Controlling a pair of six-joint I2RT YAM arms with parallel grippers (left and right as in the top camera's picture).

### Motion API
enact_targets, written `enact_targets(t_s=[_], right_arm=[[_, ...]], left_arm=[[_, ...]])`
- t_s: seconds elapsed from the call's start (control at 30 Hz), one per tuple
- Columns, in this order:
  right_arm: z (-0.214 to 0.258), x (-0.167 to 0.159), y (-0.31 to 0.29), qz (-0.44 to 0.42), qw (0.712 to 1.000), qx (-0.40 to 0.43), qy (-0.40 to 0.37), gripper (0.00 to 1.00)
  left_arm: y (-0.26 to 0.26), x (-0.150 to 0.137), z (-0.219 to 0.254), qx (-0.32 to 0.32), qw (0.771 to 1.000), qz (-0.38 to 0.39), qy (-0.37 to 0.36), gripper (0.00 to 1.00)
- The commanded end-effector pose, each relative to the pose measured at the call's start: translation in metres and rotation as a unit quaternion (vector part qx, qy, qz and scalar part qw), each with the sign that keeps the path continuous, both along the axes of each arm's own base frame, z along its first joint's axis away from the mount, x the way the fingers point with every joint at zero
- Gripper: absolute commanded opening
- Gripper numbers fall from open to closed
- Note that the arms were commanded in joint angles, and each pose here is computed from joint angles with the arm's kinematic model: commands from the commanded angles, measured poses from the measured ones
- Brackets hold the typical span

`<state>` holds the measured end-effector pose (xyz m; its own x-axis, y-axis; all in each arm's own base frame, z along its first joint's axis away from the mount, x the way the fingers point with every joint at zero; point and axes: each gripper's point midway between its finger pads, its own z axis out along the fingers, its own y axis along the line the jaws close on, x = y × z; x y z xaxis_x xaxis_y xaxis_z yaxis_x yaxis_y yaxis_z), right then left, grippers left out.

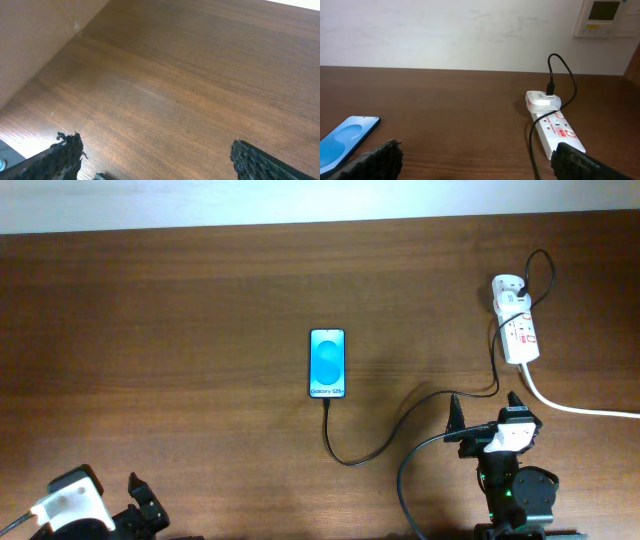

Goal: Plug charger to phone and switch on socket

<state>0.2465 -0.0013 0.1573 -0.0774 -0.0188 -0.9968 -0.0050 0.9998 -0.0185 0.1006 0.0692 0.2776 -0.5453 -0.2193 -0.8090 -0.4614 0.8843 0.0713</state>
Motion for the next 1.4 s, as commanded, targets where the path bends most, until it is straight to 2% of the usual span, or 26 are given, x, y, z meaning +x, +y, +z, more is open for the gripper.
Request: enact_targets(t_s=[0.0,0.03,0.1,0.2,0.27,0.33,0.4,0.43,0.5,0.57,0.7,0.8,1.37], right_arm=[[-0.002,0.0,0.0,-0.001,1.0,-0.001,0.0,0.99],[-0.002,0.0,0.0,-0.001,1.0,-0.001,0.0,0.99],[-0.002,0.0,0.0,-0.001,1.0,-0.001,0.0,0.99],[-0.002,0.0,0.0,-0.001,1.0,-0.001,0.0,0.99],[-0.002,0.0,0.0,-0.001,1.0,-0.001,0.0,0.99],[-0.002,0.0,0.0,-0.001,1.0,-0.001,0.0,0.99],[-0.002,0.0,0.0,-0.001,1.0,-0.001,0.0,0.99],[-0.002,0.0,0.0,-0.001,1.0,-0.001,0.0,0.99],[-0.002,0.0,0.0,-0.001,1.0,-0.001,0.0,0.99],[-0.002,0.0,0.0,-0.001,1.0,-0.001,0.0,0.99],[-0.002,0.0,0.0,-0.001,1.0,-0.001,0.0,0.99],[-0.002,0.0,0.0,-0.001,1.0,-0.001,0.0,0.99],[-0.002,0.0,0.0,-0.001,1.0,-0.001,0.0,0.99]], left_arm=[[0.0,-0.002,0.001,-0.004,1.0,0.007,-0.009,0.99],[-0.004,0.0,0.002,-0.012,1.0,-0.003,-0.018,0.99],[-0.023,0.022,0.014,-0.04,0.993,-0.058,-0.091,0.99],[-0.045,0.045,-0.002,-0.027,0.977,-0.14,-0.158,0.99],[-0.066,0.076,-0.004,0.018,0.95,-0.235,-0.205,0.99],[-0.073,0.095,-0.009,0.036,0.933,-0.262,-0.242,0.99],[-0.081,0.12,-0.04,0.041,0.913,-0.291,-0.283,0.99],[-0.081,0.125,-0.054,0.046,0.91,-0.29,-0.293,0.99],[-0.076,0.133,-0.084,0.041,0.92,-0.28,-0.272,0.99],[-0.06,0.14,-0.098,0.058,0.93,-0.239,-0.273,0.99],[-0.057,0.145,-0.122,0.065,0.937,-0.224,-0.26,0.99],[-0.066,0.145,-0.122,0.093,0.93,-0.252,-0.252,0.99],[-0.067,0.145,-0.121,0.086,0.929,-0.254,-0.255,0.99]])
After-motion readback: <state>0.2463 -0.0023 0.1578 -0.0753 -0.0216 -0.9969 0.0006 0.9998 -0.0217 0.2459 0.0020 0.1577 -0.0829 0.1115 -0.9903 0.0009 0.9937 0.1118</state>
